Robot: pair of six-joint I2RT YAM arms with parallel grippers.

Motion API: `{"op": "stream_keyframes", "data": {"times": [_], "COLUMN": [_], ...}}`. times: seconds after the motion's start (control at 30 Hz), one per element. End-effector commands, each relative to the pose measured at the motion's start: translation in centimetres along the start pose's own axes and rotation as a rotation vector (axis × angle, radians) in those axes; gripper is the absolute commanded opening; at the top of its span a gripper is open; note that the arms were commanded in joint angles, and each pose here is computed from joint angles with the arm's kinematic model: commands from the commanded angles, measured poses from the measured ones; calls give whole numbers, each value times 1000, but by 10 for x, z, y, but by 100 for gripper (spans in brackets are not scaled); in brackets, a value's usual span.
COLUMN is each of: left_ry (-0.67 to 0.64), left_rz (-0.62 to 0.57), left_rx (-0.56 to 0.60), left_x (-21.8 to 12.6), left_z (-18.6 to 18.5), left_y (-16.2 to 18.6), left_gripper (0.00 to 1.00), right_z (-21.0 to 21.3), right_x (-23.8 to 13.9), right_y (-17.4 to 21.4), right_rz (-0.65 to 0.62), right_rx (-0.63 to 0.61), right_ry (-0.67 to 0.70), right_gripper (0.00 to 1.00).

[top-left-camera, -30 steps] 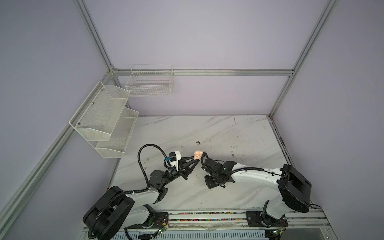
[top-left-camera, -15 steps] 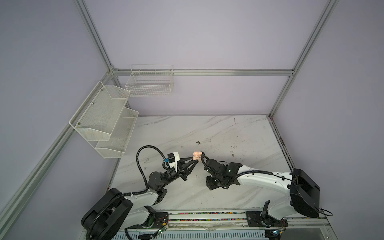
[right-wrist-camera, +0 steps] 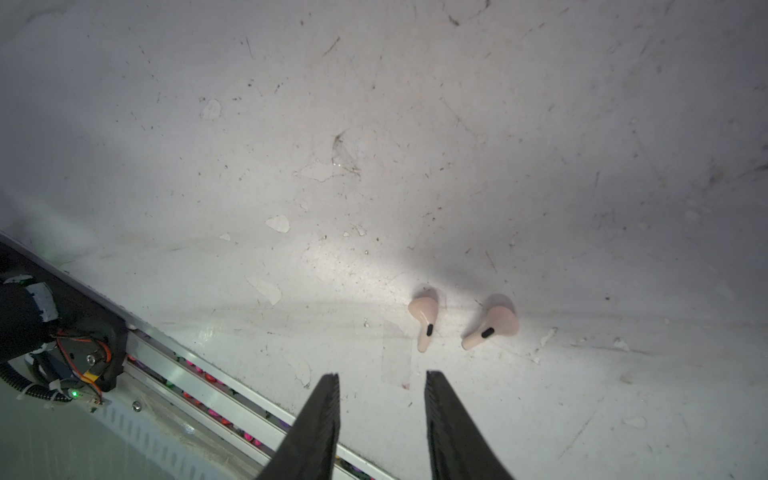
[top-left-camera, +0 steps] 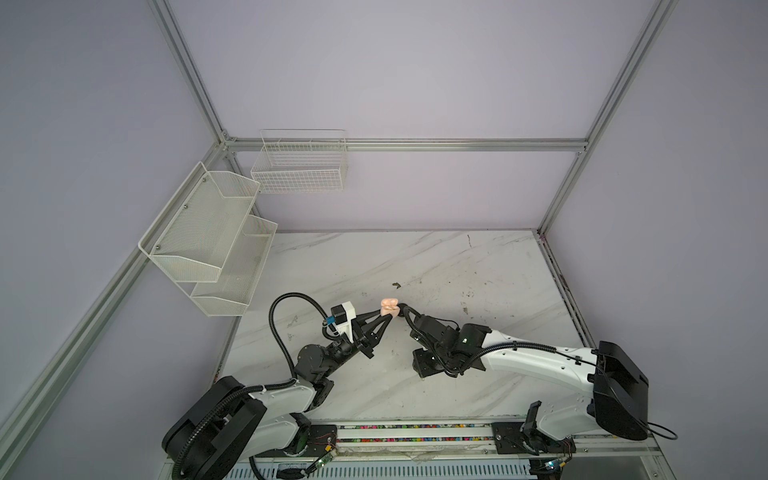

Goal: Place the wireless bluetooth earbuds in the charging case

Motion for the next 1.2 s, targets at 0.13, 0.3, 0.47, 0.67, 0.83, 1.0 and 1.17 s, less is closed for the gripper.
{"op": "stream_keyframes", "data": {"times": [0.13, 0.3, 0.47, 0.67, 0.83, 1.0, 1.17], "left_ry": [-33, -24, -17, -24, -20, -22, -25], "left_rz": [-61, -64, -66, -67, -65, -64, -62], "left_rx": [49, 58, 74, 85, 87, 89, 88], "left_x": [-22, -32, -36, -37, -38, -38, -38], "left_z": [-3, -8, -11, -11, -11, -11, -11], "left_y": [-5, -5, -6, -7, -7, -7, -6], "left_gripper": [0, 0, 0, 0, 0, 0, 0], "right_z": [-18, -19, -20, -17, -15, -15, -17], "right_x": [24, 35, 43, 49, 53, 55, 54], "right_y": [12, 12, 11, 7, 3, 2, 6], "right_rz": [68, 85, 101, 110, 110, 115, 130], "right_rx": [42, 32, 19, 3, -9, -12, 8], "right_ry": [110, 138, 164, 173, 179, 186, 193], "right_gripper": [32, 32, 32, 31, 32, 32, 32]}}
Point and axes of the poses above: each gripper's point midway between its finger pads, its own x axis out along the fingers, its own z axis along the line the jaws close on, y = z × x, the point moved 6 cm from there along -x, back along the fingers, and after that the axes turned 2 degrees about -x, right-handed, at the moved point
